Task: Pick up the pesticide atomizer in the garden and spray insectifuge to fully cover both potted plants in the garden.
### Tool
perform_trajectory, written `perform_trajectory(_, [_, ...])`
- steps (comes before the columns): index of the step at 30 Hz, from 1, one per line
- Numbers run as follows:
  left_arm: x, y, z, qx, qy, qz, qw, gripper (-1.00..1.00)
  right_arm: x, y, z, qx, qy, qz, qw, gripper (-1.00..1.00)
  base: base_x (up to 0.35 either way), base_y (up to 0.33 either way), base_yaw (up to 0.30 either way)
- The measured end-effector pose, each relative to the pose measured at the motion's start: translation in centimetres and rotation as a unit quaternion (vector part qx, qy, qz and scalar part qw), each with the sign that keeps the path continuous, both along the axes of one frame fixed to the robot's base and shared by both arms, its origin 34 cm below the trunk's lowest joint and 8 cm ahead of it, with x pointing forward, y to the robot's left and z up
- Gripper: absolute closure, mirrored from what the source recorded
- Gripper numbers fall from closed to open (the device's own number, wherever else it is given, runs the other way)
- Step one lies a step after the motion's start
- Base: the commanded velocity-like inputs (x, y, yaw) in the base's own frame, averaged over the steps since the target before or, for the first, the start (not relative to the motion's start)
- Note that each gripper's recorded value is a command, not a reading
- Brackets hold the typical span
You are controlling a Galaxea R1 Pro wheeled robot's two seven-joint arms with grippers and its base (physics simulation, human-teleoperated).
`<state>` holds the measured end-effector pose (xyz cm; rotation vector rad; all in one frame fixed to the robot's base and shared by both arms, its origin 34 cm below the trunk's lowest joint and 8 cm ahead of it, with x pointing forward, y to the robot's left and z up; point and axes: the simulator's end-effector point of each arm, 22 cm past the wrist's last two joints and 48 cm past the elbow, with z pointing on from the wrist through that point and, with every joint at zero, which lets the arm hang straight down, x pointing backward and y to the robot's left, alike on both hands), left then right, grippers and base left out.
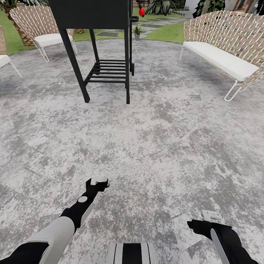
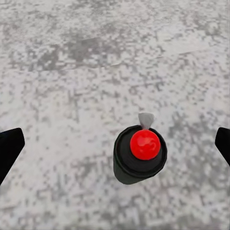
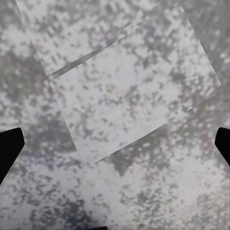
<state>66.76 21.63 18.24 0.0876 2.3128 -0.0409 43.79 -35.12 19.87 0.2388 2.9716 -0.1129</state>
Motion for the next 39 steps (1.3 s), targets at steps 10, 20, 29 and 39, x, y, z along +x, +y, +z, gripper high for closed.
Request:
perform_trajectory(10, [0.0, -0.1, 0.0, 0.0, 0.0, -0.001, 1.0, -1.0, 0.0, 0.0, 0.0, 0.0, 0.0, 0.0, 1.0, -1.0, 0.0, 0.0, 0.0])
perform_trajectory(20, [-0.9, -0.1, -1.7, -0.001, 0.014, 0.0, 0.9999, -1.0, -0.9, 0.0, -1.1, 0.0, 0.014, 0.0, 0.9999, -1.0, 0.0, 0.0, 0.0])
perform_trajectory(29, [-1.3, -0.1, -2.5, -0.001, 0.02, 0.0, 0.9998, -1.0, -1.3, 0.0, -1.5, 0.0, 0.021, 0.0, 0.9998, -1.0, 0.0, 0.0, 0.0])
perform_trajectory(39, [-1.9, -0.1, -3.4, -0.001, 0.029, 0.0, 0.9996, -1.0, -1.8, 0.0, -2.1, 0.0, 0.029, 0.0, 0.9996, -1.0, 0.0, 0.0, 0.0])
